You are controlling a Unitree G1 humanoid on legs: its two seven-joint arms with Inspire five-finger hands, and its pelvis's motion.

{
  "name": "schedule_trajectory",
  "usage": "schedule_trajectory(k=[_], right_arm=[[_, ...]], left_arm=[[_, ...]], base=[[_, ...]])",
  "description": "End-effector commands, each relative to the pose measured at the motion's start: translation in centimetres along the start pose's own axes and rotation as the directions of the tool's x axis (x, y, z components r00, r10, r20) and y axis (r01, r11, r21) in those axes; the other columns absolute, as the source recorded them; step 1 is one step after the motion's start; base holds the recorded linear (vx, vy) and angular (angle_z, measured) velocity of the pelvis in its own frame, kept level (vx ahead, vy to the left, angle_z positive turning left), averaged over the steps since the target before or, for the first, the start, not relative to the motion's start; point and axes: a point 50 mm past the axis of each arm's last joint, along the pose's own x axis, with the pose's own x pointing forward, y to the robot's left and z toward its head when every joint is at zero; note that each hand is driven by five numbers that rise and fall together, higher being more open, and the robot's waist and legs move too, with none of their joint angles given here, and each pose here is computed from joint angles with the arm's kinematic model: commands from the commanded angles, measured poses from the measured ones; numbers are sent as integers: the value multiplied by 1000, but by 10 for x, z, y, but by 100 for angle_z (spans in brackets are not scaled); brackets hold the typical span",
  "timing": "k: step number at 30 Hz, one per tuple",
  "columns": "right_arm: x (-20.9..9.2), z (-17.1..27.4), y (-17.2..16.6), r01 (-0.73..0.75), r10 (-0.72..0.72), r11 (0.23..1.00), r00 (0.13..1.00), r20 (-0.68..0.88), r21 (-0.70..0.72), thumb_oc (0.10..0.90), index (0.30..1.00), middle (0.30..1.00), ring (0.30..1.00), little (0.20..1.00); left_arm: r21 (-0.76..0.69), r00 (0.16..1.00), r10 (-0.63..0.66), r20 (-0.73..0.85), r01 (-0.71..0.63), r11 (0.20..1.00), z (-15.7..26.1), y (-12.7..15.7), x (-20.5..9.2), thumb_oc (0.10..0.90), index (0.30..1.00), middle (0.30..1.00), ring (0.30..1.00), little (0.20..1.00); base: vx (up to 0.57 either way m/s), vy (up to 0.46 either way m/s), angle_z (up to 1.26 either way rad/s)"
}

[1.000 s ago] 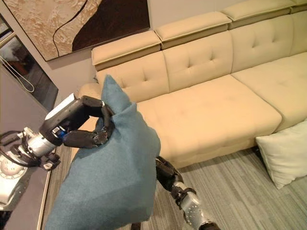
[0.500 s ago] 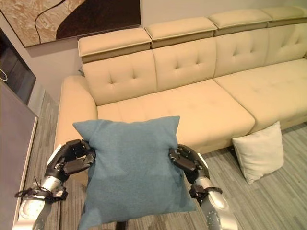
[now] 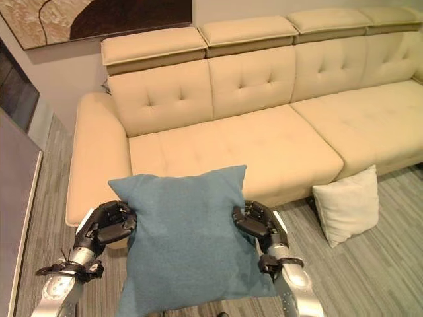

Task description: Pick up all the scattered cushions and arrange them neatly on the sofa.

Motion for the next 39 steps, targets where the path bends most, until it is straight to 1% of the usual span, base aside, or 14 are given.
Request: schedule_trajectory(k=[1,3,5,13,17,20,25,31,33,34,39], right_arm=[[20,77,48,-204,198,979,889,413,-30,400,300,300,300,300],[21,78,52,-216,207,976,886,415,-25,400,300,300,300,300],[23,76,64,-253,228,968,877,423,1,400,300,300,300,300],[23,75,64,-224,231,972,886,403,-64,400,300,300,300,300],[22,71,63,-227,233,972,893,385,-63,400,300,300,300,300],[21,71,58,-225,245,970,895,372,-97,400,300,300,300,300],[21,78,49,-182,209,978,896,393,-106,400,300,300,300,300],[19,76,43,-151,180,983,904,387,-104,400,300,300,300,300],[19,74,39,-119,141,990,911,388,-81,400,300,300,300,300],[21,74,40,-114,135,991,911,389,-75,400,300,300,300,300],[25,68,58,-173,191,982,909,371,-82,400,300,300,300,300]], left_arm=[[74,964,-26,265,6,997,54,9,9,400,300,300,300,300],[80,965,-25,261,4,997,54,10,8,400,300,300,300,300],[87,970,-3,245,-19,996,51,14,8,400,300,300,300,300],[61,966,-1,257,-15,998,53,9,14,400,300,300,300,300],[51,971,-3,240,-9,999,48,7,14,400,300,300,300,300],[20,976,-1,216,-4,1000,41,4,13,400,300,300,300,300],[-14,973,-24,230,28,1000,43,-6,20,400,300,300,300,300],[-6,974,-40,223,43,999,43,-9,22,400,300,300,300,300],[2,976,-49,213,50,999,42,-11,23,400,300,300,300,300],[11,975,-48,216,47,999,44,-10,24,400,300,300,300,300],[32,981,-22,194,16,999,41,1,16,400,300,300,300,300]], base=[[52,152,-32],[13,80,-44],[-14,96,-16],[115,-82,15],[191,-168,9],[264,-329,29],[42,-145,25],[129,-34,21],[202,44,32],[272,100,8],[239,120,-37]])
